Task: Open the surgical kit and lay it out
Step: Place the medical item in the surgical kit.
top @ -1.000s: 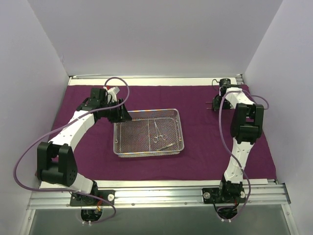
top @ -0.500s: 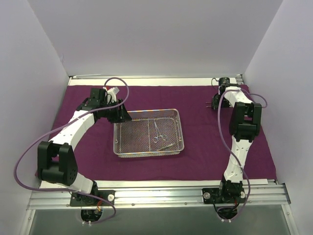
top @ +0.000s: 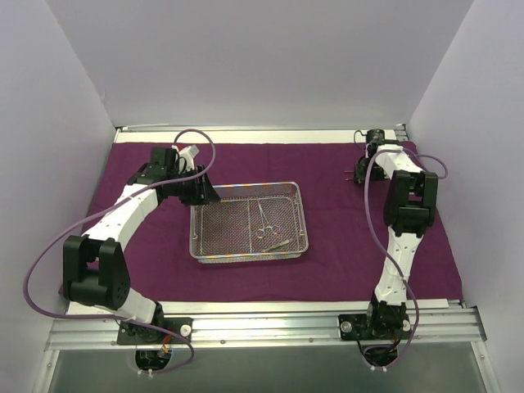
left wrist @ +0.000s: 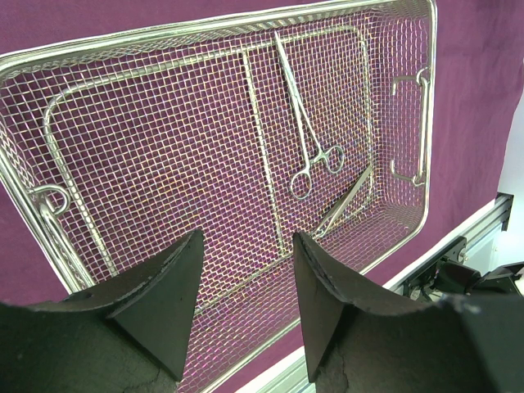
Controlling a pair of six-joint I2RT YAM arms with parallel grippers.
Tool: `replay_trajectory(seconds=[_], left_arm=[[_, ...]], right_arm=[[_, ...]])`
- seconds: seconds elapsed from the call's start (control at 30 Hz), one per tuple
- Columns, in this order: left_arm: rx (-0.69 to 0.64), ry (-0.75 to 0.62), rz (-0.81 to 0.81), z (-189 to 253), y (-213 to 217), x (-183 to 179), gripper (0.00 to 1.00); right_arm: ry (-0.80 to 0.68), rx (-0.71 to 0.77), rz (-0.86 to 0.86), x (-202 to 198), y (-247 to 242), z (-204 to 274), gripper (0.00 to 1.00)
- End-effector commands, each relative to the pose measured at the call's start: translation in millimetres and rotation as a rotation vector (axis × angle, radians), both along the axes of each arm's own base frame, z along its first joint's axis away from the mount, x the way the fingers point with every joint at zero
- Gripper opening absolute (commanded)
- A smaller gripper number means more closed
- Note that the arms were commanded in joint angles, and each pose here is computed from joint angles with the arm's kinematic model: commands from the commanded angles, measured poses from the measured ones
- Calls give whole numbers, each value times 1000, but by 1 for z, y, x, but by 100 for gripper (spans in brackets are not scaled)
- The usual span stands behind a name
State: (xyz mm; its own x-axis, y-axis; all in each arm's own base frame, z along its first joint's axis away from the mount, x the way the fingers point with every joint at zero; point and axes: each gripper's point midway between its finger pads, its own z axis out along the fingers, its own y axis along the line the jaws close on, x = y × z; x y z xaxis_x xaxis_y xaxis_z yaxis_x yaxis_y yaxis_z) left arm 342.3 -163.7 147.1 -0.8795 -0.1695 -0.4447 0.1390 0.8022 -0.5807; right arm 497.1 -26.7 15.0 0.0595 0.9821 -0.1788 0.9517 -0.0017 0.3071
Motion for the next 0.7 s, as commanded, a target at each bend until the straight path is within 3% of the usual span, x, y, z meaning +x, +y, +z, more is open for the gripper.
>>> replay_trajectory(seconds=[0.0, 0.4, 0.67], left_arm=[[-25, -64, -17, 17, -2, 11, 57], [-27, -67, -20, 18, -2, 10, 57], [-34, -76, -14, 21, -2, 8, 57]], right_arm=[[44, -47, -11, -7, -11, 0, 17], [10, -54, 4, 0, -13, 10, 25], [-64, -82, 74, 8, -6, 60, 30]])
